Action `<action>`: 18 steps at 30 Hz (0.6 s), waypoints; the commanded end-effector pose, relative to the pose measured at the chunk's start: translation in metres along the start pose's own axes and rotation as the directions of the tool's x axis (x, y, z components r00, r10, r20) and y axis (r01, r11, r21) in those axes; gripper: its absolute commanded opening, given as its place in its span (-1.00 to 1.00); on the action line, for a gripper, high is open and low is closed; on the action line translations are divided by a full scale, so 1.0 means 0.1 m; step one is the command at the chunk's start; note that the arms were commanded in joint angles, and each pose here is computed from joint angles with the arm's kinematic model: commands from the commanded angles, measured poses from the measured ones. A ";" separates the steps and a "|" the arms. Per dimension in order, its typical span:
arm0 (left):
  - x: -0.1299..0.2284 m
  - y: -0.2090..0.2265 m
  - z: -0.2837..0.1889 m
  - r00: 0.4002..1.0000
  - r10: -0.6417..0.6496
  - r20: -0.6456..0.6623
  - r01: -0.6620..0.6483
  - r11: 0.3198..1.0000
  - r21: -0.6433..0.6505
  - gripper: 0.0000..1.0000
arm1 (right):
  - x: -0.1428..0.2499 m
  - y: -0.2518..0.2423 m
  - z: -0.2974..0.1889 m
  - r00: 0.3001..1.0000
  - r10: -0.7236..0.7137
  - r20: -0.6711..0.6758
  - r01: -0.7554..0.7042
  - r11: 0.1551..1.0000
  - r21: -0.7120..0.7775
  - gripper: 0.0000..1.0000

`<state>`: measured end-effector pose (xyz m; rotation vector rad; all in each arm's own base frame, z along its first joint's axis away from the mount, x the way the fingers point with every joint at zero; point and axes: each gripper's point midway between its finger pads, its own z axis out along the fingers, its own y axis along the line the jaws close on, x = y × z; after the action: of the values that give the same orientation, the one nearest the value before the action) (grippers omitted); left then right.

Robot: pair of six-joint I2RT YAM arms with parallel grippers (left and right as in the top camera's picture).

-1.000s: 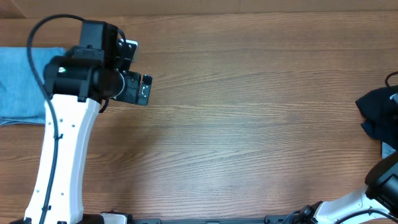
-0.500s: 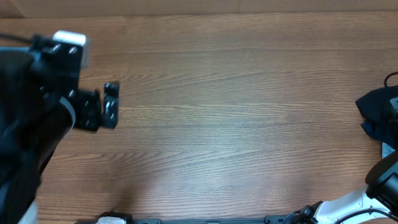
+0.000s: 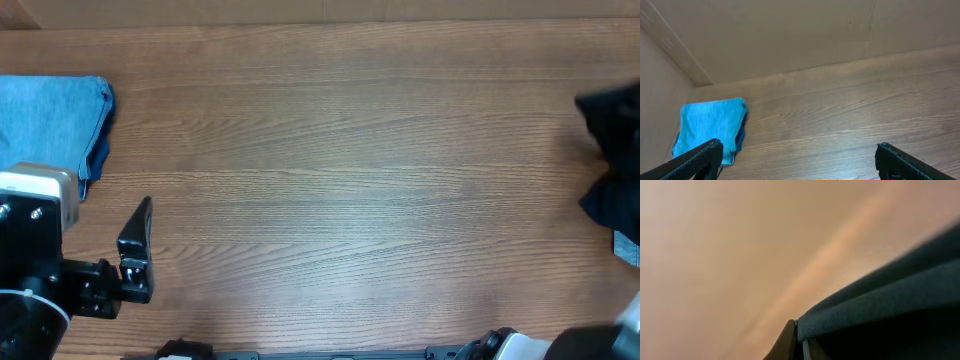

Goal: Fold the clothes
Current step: 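Grasp a black garment with the right gripper and lift it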

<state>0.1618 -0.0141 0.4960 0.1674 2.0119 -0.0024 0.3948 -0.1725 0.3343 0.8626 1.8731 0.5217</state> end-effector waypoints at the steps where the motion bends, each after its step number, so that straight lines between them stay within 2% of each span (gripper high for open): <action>1: 0.00 0.03 0.05 1.000 0.019 -0.014 -0.019 1.000 -0.016 1.00 | 0.27 1.03 -0.31 0.994 -0.043 -0.103 0.005 0.939 -0.344 -0.92; 5: 0.00 0.03 0.05 1.000 0.019 -0.014 -0.019 1.000 -0.016 1.00 | 0.48 1.66 -0.46 0.978 -0.169 -0.124 0.071 0.825 -0.561 -0.92; 8: 0.00 0.03 0.05 1.000 0.019 -0.014 -0.019 1.000 -0.016 1.00 | 0.69 2.12 -0.63 0.956 -0.258 -0.137 0.088 0.702 -0.707 -0.92; 10: 0.00 0.03 0.05 1.000 0.019 -0.014 -0.019 1.000 -0.016 1.00 | 0.86 2.43 -0.83 0.930 -0.352 -0.108 0.124 0.576 -0.808 -0.92; 12: 0.00 0.03 0.05 1.000 0.019 -0.014 -0.019 1.000 -0.016 1.00 | 1.07 2.75 -1.18 0.869 -0.495 0.012 0.210 0.346 -0.915 -0.92; 14: 0.00 0.03 0.05 1.000 0.019 -0.014 -0.019 1.000 -0.016 1.00 | 1.21 2.90 -1.43 0.817 -0.564 0.118 0.262 0.182 -0.948 -0.92; 18: 0.00 0.03 0.05 1.000 0.019 -0.014 -0.019 1.000 -0.016 1.00 | 1.23 2.88 -1.34 0.844 -0.536 -0.007 0.159 0.264 -0.951 -0.93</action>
<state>0.1657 -0.0141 0.4929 0.1677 2.0298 0.0012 0.3478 0.1090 0.5164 -0.4898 1.4826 1.2432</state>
